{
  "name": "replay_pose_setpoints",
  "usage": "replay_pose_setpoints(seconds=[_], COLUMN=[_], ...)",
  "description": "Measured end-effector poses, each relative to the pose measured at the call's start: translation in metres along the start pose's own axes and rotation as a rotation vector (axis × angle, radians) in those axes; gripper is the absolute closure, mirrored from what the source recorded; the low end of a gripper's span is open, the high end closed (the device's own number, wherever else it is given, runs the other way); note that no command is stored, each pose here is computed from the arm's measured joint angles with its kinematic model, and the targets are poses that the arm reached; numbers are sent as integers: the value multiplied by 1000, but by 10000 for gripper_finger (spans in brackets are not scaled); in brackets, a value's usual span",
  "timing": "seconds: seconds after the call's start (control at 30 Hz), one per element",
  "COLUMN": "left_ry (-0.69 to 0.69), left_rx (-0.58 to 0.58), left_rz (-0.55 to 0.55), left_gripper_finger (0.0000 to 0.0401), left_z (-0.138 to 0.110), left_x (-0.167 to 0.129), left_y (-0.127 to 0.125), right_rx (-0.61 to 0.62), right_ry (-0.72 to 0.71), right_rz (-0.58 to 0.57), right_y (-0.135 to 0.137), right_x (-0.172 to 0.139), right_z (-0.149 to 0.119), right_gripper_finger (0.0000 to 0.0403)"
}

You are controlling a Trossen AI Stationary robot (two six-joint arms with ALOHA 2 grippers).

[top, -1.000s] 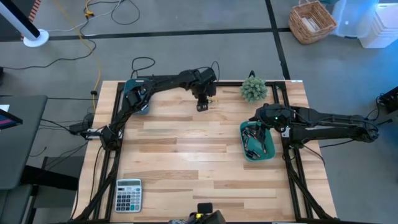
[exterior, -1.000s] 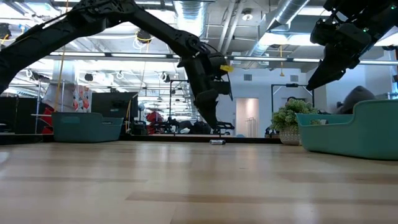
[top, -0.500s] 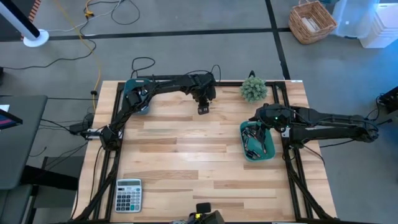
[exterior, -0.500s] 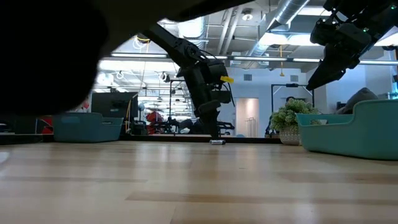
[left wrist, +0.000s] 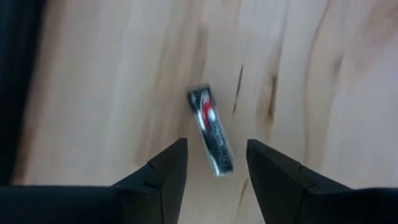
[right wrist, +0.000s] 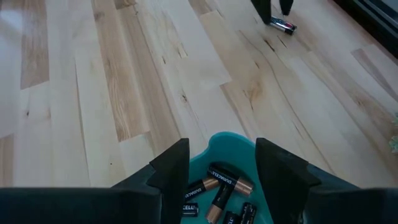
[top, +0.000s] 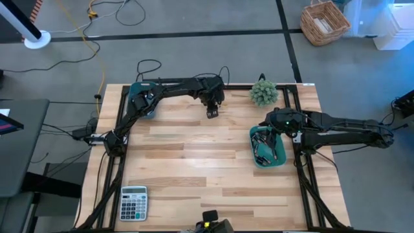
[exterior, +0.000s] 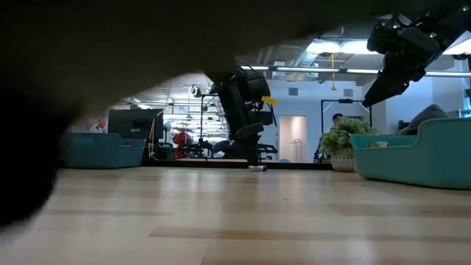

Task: Sort batteries
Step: Put the black-silver battery into the blue bin

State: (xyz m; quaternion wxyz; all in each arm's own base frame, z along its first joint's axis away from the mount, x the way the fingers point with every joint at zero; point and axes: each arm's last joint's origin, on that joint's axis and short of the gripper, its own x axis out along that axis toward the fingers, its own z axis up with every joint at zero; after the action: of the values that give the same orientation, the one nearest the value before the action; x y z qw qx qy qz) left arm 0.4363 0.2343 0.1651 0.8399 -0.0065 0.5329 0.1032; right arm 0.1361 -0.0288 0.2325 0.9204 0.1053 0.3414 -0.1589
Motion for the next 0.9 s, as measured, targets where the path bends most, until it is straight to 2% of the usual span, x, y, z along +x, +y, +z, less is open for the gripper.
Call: replay_pose_setpoints(seconds=[0.1, 0.33, 0.6, 0.9], left_ry=[35, 28, 35, 39], left_rx=[-5, -22, -35, -16], left_rz=[-12, -10, -10, -4], left_gripper_finger=[243, 250, 302, 305], left_z=[-5, -4, -5, -5], left_x=[13, 13, 13, 13], left_y=[-2, -3, -1, -2], right_rx=[0, 0, 0, 0], right_ry=[0, -2, -2, -1], right_rz=[0, 0, 0, 0], right_y=[0, 0, 0, 0], right_x=[0, 0, 0, 0], right_z=[0, 0, 0, 0], right_gripper_finger=[207, 207, 207, 207])
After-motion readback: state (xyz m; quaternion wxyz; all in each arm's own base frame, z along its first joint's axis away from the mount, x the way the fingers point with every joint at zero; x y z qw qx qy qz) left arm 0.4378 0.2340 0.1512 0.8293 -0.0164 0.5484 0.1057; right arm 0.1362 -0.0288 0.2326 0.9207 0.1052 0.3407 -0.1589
